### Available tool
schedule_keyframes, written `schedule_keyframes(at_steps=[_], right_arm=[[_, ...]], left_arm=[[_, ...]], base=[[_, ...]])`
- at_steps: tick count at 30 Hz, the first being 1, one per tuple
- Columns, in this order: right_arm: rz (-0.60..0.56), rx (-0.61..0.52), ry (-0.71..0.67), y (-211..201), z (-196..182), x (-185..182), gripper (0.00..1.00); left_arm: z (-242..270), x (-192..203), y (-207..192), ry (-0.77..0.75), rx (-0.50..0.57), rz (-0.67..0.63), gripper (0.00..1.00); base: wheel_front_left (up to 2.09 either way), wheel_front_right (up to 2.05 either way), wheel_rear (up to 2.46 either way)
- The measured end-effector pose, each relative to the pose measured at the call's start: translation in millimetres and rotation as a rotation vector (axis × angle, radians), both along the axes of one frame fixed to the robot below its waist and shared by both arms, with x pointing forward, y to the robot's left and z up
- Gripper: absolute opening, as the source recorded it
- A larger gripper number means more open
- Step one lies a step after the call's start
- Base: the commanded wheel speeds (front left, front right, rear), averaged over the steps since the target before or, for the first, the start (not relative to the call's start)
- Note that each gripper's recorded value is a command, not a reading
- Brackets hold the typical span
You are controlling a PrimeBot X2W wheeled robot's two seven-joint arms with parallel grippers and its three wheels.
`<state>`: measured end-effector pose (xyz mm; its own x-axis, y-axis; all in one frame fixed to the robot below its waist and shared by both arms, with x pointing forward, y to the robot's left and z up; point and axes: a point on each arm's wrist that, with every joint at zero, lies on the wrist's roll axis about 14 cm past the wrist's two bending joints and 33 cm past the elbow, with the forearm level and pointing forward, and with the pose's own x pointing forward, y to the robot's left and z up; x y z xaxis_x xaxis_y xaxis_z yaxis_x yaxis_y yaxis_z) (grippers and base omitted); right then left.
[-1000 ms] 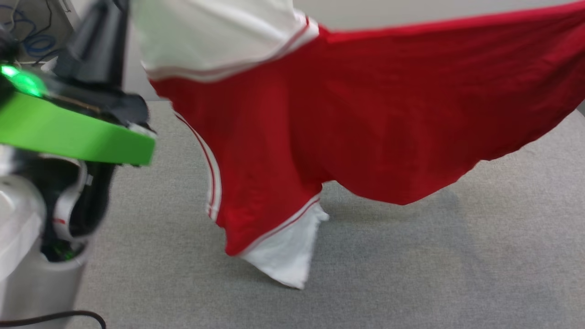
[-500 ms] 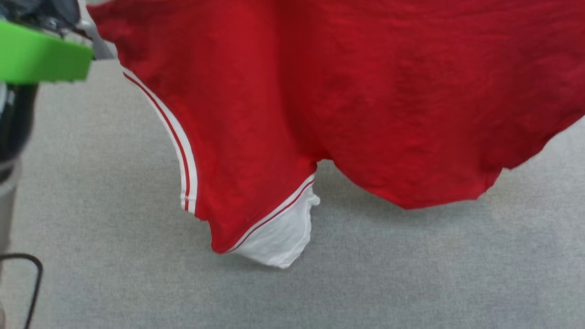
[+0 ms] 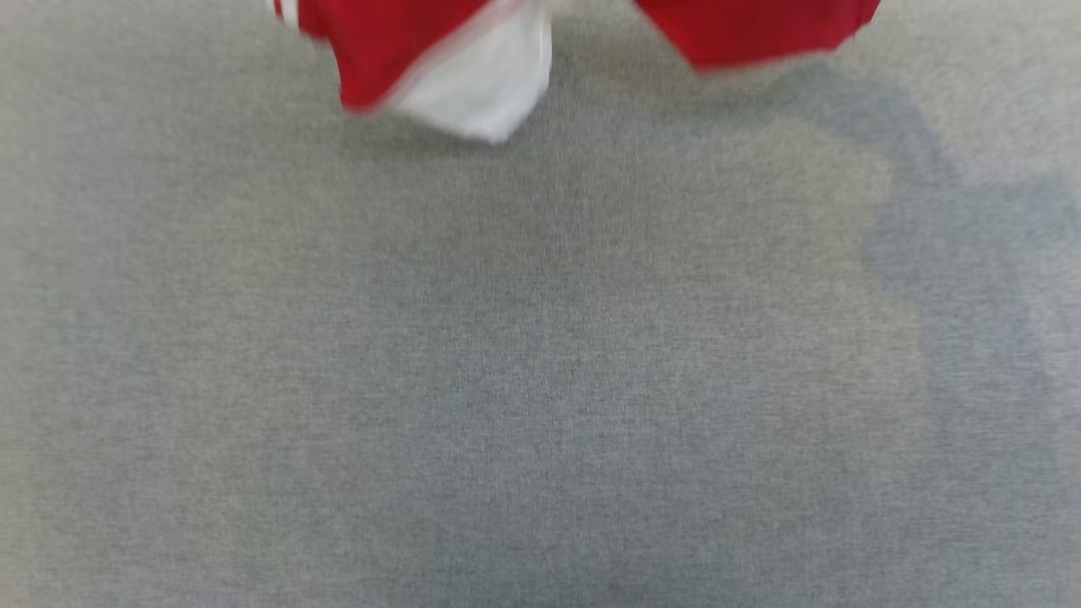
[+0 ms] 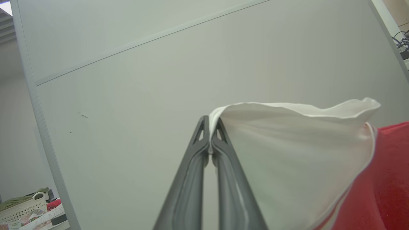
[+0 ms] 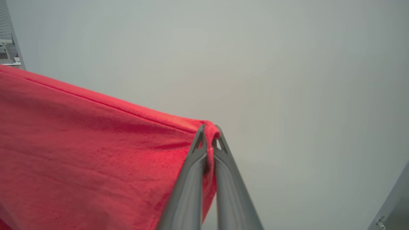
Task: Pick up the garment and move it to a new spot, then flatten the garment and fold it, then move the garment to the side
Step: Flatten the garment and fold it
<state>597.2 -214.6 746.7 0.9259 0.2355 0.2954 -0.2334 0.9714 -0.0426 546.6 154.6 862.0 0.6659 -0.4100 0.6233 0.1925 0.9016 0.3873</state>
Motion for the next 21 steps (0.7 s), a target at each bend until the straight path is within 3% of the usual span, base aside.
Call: schedule_keyframes(at_steps=[4,5,10,17,21], right_arm=[[-0.002,0.010,-0.009,7,-11,39,0.00],[-0.014,0.014,-0.017,11,-24,66,0.00],[-0.043,0.035,-0.037,14,-44,107,0.00],[-0.083,0.077,-0.120,13,-59,142,0.00],[-0.091,0.080,-0.102,15,-83,155,0.00]], left_arm=[[-7,44,13,-0.016,-0.005,0.056,0.00],[-25,79,19,0.011,0.011,0.093,0.00],[-58,130,23,0.065,0.037,0.139,0.00],[-67,166,25,-0.010,0.003,0.147,0.00],[-90,182,22,0.021,-0.014,0.139,0.00]], base=[[0.00,0.00,0.00],[0.00,0.00,0.00],[0.00,0.00,0.00],[0.00,0.00,0.00],[0.00,0.00,0.00]])
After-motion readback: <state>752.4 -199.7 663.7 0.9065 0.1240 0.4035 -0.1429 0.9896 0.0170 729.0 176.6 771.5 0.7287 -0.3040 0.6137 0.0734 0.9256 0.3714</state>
